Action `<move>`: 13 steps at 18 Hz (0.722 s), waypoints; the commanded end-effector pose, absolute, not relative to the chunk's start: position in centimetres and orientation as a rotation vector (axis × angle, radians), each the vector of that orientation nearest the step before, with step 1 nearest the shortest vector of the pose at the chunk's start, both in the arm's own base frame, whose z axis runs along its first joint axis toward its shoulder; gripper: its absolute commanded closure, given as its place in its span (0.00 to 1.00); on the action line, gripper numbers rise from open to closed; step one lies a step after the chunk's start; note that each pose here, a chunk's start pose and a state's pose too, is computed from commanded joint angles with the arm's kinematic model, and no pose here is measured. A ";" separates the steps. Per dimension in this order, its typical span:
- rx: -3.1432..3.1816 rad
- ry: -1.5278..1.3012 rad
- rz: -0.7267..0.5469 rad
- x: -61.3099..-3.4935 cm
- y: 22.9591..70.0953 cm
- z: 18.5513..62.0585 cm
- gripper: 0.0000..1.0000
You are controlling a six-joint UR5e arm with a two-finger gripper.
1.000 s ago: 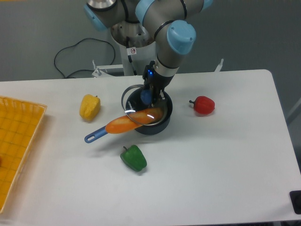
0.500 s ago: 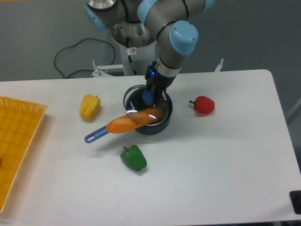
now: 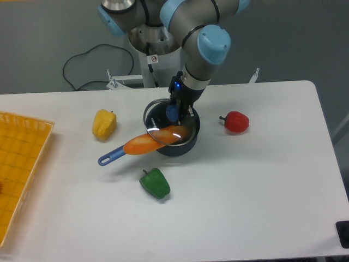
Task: Close the pot lid
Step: 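Hold the glass lid on the pot and adjust its seating, then open the gripper to release the glass lid on the pot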
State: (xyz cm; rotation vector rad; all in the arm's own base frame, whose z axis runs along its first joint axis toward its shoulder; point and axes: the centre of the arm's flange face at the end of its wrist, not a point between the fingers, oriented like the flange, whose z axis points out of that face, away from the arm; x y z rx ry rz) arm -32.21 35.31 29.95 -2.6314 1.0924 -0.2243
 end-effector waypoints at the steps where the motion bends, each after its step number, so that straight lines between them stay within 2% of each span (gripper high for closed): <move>1: -2.645 1.100 -0.221 -32.3 35.2 30.0 0.65; 13: -2.669 1.100 -0.220 -32.4 35.1 30.0 0.64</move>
